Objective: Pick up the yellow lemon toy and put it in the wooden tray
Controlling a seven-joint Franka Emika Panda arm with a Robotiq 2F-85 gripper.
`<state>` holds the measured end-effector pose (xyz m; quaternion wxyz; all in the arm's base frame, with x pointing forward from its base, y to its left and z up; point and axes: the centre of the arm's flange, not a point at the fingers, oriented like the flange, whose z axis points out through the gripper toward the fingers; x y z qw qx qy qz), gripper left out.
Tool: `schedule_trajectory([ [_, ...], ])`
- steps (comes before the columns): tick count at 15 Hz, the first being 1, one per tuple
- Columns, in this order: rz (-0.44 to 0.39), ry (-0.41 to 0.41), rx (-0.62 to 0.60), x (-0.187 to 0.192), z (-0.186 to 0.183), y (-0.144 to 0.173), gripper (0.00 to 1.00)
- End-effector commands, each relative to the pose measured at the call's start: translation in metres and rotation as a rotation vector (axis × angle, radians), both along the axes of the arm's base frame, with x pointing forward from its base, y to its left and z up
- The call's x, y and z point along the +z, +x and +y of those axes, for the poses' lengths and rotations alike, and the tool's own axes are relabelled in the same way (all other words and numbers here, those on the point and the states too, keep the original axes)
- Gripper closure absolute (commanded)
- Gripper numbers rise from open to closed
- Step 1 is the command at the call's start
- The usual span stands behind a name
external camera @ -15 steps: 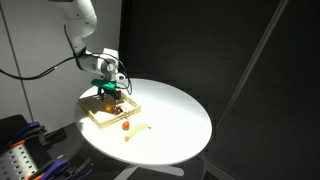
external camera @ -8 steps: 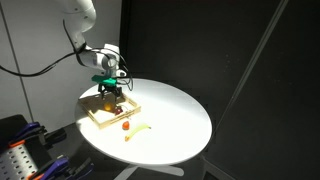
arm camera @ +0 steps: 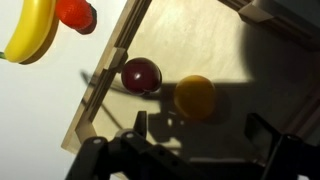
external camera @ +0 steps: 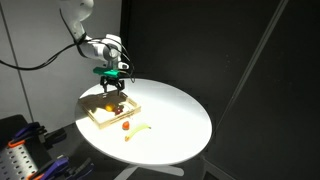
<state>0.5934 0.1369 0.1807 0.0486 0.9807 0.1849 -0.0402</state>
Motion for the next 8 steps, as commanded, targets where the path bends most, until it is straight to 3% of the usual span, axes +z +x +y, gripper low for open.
schedule_trajectory([
  [1, -0.028, -0.03, -0.077, 0.03, -0.02, -0.012, 0.0],
  [8, -0.05, -0.021, -0.209, 0.072, -0.061, -0.03, 0.0],
])
